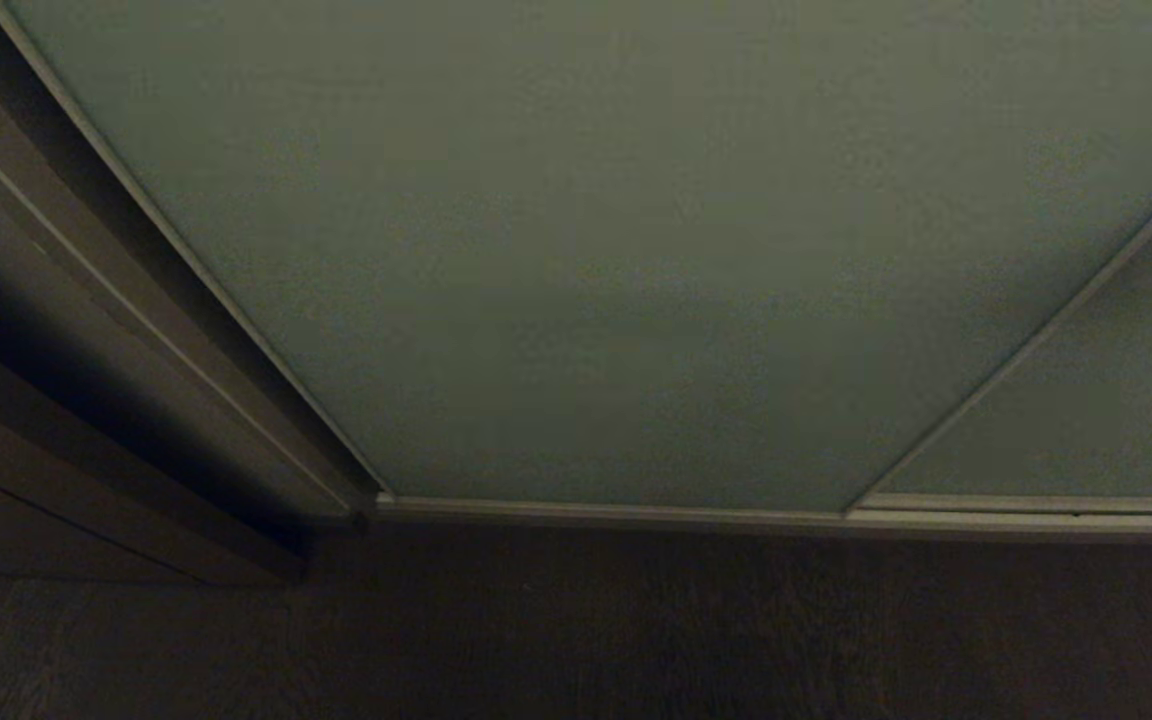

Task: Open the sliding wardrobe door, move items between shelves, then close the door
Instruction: Close the door

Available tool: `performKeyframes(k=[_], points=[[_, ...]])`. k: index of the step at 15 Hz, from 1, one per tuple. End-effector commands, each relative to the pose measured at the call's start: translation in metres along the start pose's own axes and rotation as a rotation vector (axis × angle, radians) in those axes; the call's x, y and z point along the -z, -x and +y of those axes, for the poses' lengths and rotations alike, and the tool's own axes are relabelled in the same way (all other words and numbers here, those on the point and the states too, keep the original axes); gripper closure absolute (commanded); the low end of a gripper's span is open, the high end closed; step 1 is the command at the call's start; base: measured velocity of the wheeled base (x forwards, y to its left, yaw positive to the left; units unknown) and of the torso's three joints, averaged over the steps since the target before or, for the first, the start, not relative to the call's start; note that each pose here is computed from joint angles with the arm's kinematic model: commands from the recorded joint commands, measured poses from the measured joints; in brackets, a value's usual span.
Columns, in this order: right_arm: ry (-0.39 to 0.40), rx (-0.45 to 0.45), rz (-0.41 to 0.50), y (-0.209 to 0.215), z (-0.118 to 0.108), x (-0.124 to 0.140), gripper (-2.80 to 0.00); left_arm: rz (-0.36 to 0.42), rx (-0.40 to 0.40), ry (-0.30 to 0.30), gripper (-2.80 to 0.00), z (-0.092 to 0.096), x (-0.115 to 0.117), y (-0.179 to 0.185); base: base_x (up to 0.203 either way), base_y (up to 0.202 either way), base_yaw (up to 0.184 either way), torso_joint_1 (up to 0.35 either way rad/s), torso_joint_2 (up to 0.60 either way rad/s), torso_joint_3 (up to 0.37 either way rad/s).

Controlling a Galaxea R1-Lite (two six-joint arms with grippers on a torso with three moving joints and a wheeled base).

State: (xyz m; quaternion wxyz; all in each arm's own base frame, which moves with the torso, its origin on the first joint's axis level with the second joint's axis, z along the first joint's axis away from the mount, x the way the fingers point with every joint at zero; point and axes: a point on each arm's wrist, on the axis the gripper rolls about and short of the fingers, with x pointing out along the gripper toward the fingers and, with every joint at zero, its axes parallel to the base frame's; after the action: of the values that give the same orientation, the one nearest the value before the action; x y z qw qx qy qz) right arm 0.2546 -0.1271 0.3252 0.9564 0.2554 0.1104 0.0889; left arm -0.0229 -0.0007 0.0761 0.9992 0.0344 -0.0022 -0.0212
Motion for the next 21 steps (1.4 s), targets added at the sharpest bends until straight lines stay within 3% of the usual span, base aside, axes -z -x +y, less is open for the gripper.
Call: performKeyframes(k=[1, 4, 7, 10, 13, 16, 18, 21], points=[[0.016, 0.003, 0.012, 0.008, 0.002, 0.012, 0.00, 0.000, -0.001, 0.000, 0.00, 0.000, 0.000, 0.000, 0.000, 0.000, 0.000, 0.000, 0.00, 0.000], [0.152, 0.014, 0.033, 0.031, 0.014, 0.039, 0.00, 0.000, 0.000, 0.000, 0.00, 0.000, 0.000, 0.000, 0.000, 0.000, 0.000, 0.000, 0.00, 0.000], [0.299, 0.052, 0.000, 0.065, 0.042, 0.065, 0.00, 0.000, 0.000, 0.000, 0.00, 0.000, 0.000, 0.000, 0.000, 0.000, 0.000, 0.000, 0.00, 0.000], [0.411, 0.121, -0.048, 0.106, 0.072, 0.108, 0.00, 0.000, 0.000, 0.000, 0.00, 0.000, 0.000, 0.000, 0.000, 0.000, 0.000, 0.000, 0.00, 0.000], [0.485, 0.097, -0.087, 0.154, 0.089, 0.169, 0.00, 0.000, 0.000, 0.000, 0.00, 0.000, 0.000, 0.000, 0.000, 0.000, 0.000, 0.000, 0.00, 0.000], [0.523, 0.132, -0.112, 0.186, 0.075, 0.235, 0.00, 0.000, 0.000, 0.000, 0.00, 0.000, 0.000, 0.000, 0.000, 0.000, 0.000, 0.000, 0.00, 0.000], [0.554, 0.125, -0.142, 0.199, 0.064, 0.264, 0.00, 0.000, 0.000, 0.000, 0.00, 0.000, 0.000, 0.000, 0.000, 0.000, 0.000, 0.000, 0.00, 0.000], [0.573, 0.214, -0.130, 0.187, 0.040, 0.294, 0.00, 0.000, 0.000, 0.000, 0.00, 0.000, 0.000, 0.000, 0.000, 0.000, 0.000, 0.000, 0.00, 0.000]])
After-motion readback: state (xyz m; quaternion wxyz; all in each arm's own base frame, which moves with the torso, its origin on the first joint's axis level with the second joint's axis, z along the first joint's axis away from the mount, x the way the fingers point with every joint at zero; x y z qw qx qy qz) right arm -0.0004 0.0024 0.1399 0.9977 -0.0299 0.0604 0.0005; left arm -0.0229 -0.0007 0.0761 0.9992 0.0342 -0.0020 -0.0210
